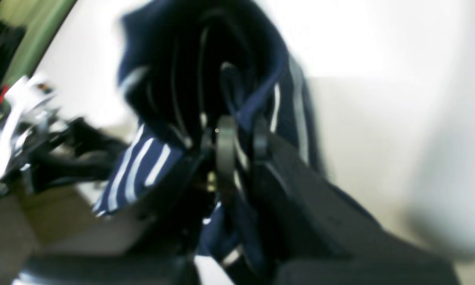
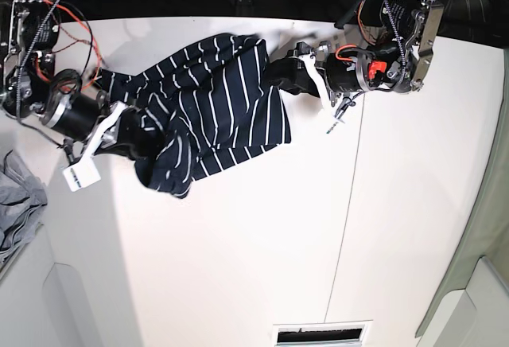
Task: Layout the t-shirt on the table in an organized manner, then fold the t-shirt properly
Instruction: 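Grasp the band's other end with the right gripper and fold it over, then pat and square the folded shirt's edges with both grippers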
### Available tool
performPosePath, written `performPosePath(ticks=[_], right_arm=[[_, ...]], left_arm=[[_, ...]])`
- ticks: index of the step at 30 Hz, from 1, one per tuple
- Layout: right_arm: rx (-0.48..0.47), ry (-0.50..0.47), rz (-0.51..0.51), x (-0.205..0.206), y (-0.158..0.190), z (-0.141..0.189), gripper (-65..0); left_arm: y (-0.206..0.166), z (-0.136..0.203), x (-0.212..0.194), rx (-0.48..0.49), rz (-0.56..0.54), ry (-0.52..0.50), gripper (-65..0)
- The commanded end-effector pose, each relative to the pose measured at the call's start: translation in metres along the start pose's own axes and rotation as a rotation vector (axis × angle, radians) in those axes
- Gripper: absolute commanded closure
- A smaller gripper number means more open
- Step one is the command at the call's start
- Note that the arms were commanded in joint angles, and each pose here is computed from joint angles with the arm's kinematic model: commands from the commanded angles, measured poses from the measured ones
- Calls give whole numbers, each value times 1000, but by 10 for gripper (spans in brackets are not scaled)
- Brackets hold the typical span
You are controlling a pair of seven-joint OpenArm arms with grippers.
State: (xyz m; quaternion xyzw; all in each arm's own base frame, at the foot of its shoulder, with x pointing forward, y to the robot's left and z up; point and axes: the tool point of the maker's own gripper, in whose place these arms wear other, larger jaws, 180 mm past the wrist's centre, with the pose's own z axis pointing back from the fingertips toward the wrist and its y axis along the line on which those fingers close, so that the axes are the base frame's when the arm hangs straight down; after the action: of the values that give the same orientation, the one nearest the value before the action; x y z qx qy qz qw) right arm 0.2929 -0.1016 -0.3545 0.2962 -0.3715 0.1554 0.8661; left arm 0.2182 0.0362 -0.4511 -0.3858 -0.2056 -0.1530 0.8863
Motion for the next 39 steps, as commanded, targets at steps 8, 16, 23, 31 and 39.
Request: performPosePath(ticks=[8,16,23,31,39], right_arm=[[181,79,132,-23,90,-54,-329],[273,35,196,-8,130,-69,-343],[97,-97,202,54,79,-63,-216],[-121,-131,205,89,3,-58,0],[-104,-104,46,78,-39,-98,0]], left_arm=[[-1,1,12,-14,-14,-42,-331],[4,9,14,-11,-7,-53,-331],[24,58,47,45,-53,-138,-192],[-39,91,83,-99,-249,-172,0],[-119,22,39,-288,-355,-39,0]])
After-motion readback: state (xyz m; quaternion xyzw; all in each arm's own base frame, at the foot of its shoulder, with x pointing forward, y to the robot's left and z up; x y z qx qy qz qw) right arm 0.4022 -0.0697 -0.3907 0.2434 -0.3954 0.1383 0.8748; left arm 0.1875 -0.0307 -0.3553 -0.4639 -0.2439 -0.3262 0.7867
